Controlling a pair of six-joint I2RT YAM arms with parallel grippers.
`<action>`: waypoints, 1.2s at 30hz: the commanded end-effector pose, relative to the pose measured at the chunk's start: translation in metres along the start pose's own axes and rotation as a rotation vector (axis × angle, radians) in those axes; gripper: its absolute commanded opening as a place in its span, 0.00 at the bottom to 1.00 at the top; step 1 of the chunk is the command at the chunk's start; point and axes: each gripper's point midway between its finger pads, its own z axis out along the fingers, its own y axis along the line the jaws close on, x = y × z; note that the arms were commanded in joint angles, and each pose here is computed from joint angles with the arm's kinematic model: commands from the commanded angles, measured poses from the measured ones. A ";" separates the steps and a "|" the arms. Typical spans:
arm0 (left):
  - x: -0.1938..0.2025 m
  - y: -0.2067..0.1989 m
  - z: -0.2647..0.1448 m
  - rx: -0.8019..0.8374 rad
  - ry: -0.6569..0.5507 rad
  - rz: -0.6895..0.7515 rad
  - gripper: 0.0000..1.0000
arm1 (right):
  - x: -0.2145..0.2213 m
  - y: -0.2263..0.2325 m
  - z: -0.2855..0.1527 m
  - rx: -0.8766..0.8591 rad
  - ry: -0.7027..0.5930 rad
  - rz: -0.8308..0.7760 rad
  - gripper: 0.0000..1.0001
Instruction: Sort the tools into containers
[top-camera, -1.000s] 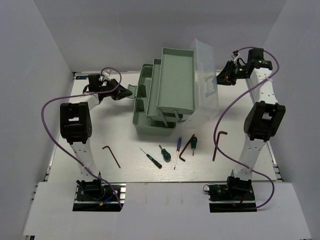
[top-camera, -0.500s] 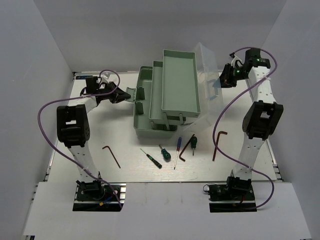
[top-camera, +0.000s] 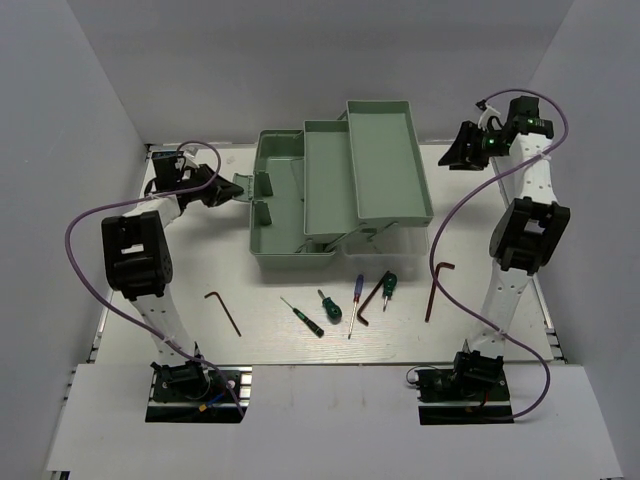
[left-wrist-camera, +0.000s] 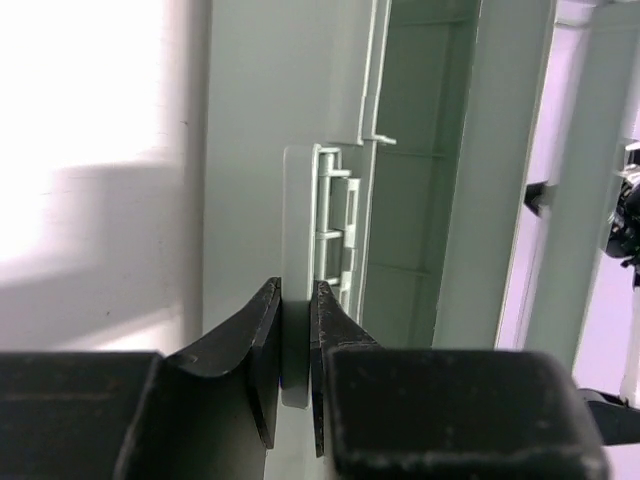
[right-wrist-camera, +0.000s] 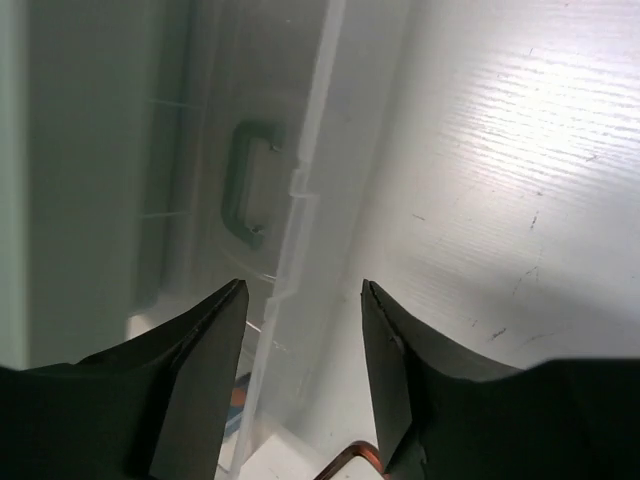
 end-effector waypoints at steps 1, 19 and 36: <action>-0.018 -0.037 -0.013 0.034 -0.086 0.059 0.00 | -0.025 0.020 -0.026 -0.017 -0.084 -0.100 0.57; -0.048 -0.067 -0.026 0.034 -0.131 0.214 0.72 | 0.127 0.053 -0.129 0.223 0.068 -0.443 0.55; 0.076 -0.133 -0.137 -0.174 -0.128 0.626 0.78 | 0.299 0.048 -0.082 0.218 0.119 0.031 0.60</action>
